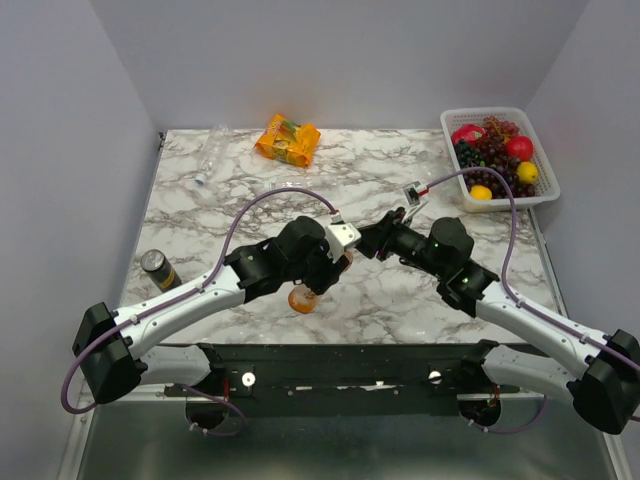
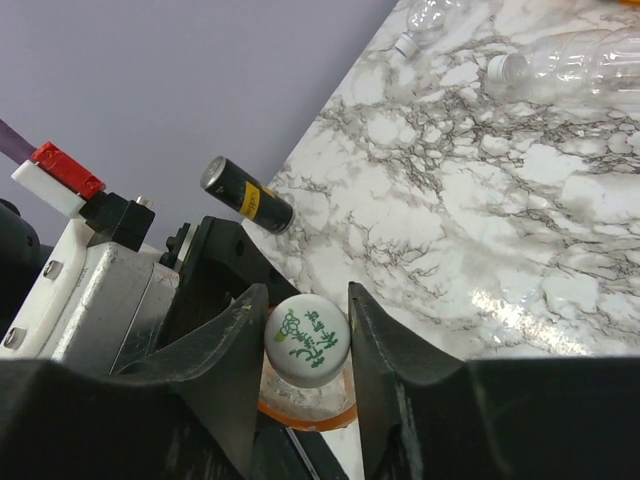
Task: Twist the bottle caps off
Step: Unscrew the bottle cap from the plastic bottle.
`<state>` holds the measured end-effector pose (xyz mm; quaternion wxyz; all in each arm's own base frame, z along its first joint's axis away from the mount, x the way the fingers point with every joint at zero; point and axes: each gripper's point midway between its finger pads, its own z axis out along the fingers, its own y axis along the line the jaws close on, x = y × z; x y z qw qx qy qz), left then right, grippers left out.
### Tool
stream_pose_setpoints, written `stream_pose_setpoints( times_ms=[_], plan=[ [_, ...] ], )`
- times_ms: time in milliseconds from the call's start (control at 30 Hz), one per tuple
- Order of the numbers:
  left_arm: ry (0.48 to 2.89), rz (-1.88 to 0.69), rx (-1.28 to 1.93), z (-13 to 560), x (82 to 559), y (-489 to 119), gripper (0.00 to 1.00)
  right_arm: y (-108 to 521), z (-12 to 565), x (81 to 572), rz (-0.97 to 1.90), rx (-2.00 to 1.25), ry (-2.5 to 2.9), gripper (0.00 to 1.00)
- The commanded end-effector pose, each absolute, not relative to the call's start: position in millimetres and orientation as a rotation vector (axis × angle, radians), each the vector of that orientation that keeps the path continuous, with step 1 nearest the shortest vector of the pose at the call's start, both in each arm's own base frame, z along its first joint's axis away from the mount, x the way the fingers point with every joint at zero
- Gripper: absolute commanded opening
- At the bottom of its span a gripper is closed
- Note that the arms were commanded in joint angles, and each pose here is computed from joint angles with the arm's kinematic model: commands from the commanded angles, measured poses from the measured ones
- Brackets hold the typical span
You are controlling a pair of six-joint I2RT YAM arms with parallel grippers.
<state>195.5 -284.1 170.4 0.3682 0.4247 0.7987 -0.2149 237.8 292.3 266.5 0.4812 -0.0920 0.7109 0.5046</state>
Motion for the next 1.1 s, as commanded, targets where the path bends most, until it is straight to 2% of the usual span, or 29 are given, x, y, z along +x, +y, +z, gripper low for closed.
stream_pose_setpoints(
  times_ms=[0,100,333,867,1067],
  plan=[
    [1.994,-0.61,1.111,186,192,-293,0.39,301,291,231,1.303,-0.265,1.645,0.41],
    [1.96,-0.686,1.153,191,183,-299,0.39,302,287,230,1.314,-0.261,1.644,0.35],
    [1.885,-0.988,1.234,213,159,-307,0.39,302,285,219,1.306,-0.393,1.587,0.29],
    [1.535,-1.562,1.462,266,90,-305,0.39,291,288,160,1.552,-0.868,1.334,0.31],
    [1.56,-1.604,1.431,266,91,-306,0.39,286,288,159,1.565,-0.868,1.314,0.36]
  ],
)
